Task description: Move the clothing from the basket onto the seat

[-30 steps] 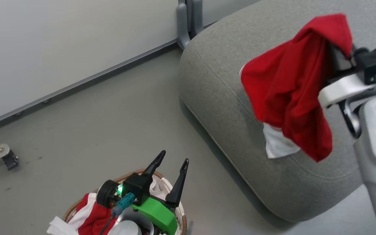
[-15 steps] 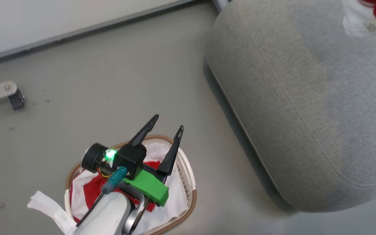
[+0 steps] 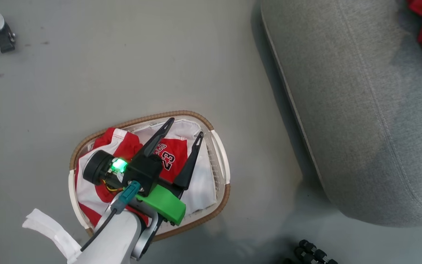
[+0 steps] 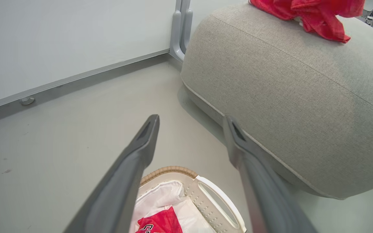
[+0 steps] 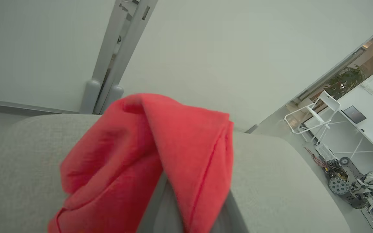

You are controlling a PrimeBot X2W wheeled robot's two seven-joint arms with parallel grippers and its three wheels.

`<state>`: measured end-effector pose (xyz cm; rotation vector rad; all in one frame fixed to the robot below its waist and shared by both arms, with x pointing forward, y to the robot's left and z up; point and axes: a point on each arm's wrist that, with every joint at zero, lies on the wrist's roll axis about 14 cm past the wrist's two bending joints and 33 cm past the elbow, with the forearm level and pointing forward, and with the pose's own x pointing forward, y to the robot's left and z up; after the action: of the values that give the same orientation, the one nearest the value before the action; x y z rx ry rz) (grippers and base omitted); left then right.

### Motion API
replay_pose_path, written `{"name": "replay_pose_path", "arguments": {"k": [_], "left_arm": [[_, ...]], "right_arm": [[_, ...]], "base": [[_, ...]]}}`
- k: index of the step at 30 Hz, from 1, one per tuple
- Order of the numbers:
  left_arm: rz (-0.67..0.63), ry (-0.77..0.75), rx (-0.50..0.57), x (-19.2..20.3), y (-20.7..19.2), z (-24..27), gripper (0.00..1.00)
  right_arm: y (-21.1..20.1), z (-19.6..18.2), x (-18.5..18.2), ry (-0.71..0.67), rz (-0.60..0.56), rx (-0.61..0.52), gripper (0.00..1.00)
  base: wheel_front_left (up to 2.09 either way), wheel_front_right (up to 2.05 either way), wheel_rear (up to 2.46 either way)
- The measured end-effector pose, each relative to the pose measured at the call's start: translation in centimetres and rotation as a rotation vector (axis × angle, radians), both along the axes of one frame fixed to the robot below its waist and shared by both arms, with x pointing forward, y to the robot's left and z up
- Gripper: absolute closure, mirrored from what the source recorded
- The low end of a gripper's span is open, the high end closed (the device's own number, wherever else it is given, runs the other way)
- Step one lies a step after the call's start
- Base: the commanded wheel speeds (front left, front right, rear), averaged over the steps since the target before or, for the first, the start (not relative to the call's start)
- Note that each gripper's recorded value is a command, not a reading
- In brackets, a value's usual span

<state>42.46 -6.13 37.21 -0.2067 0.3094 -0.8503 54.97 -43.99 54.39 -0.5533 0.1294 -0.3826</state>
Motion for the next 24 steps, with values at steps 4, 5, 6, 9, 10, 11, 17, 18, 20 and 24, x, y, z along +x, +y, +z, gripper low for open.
{"name": "replay_pose_path", "arguments": {"k": [4,5,6,9,10,11,17,18,20,24], "left_arm": [[0.004,0.025,0.011,-0.1,0.4,-1.1,0.00],[0.006,0.024,0.010,-0.1,0.4,-1.0,0.00],[0.008,0.024,0.008,-0.1,0.4,-0.9,0.00],[0.006,0.021,0.008,-0.2,0.4,-0.8,0.00],[0.008,0.022,0.005,-0.2,0.4,-0.7,0.00],[0.009,0.019,0.004,-0.2,0.4,-0.5,0.00],[0.047,-0.012,-0.008,0.2,0.9,0.8,0.00],[0.058,-0.019,-0.013,0.2,1.0,1.2,0.00],[0.074,-0.029,-0.022,0.3,1.2,1.8,0.00],[0.146,-0.036,-0.044,0.0,2.5,3.3,0.00]], "right_arm": [[0.5,-6.2,-1.2,0.126,-0.023,0.068,0.82],[0.8,-7.0,-1.6,0.143,-0.022,0.079,0.60],[1.1,-7.5,-1.8,0.156,-0.019,0.084,0.47],[2.0,-8.3,-2.0,0.164,-0.010,0.109,0.00],[2.4,-8.6,-2.1,0.169,-0.004,0.117,0.00],[3.0,-9.0,-2.3,0.176,0.007,0.124,0.00],[5.1,-9.3,-3.4,0.182,0.057,0.139,0.00],[5.4,-9.1,-3.8,0.178,0.067,0.135,0.00],[5.6,-8.6,-4.3,0.163,0.073,0.142,0.00],[6.3,-6.4,-5.4,0.112,0.111,0.134,0.00]], "base": [[0.00,0.00,0.00],[0.00,0.00,0.00],[0.00,0.00,0.00],[0.00,0.00,0.00],[0.00,0.00,0.00],[0.00,0.00,0.00],[0.00,0.00,0.00],[0.00,0.00,0.00],[0.00,0.00,0.00],[0.00,0.00,0.00]]}}
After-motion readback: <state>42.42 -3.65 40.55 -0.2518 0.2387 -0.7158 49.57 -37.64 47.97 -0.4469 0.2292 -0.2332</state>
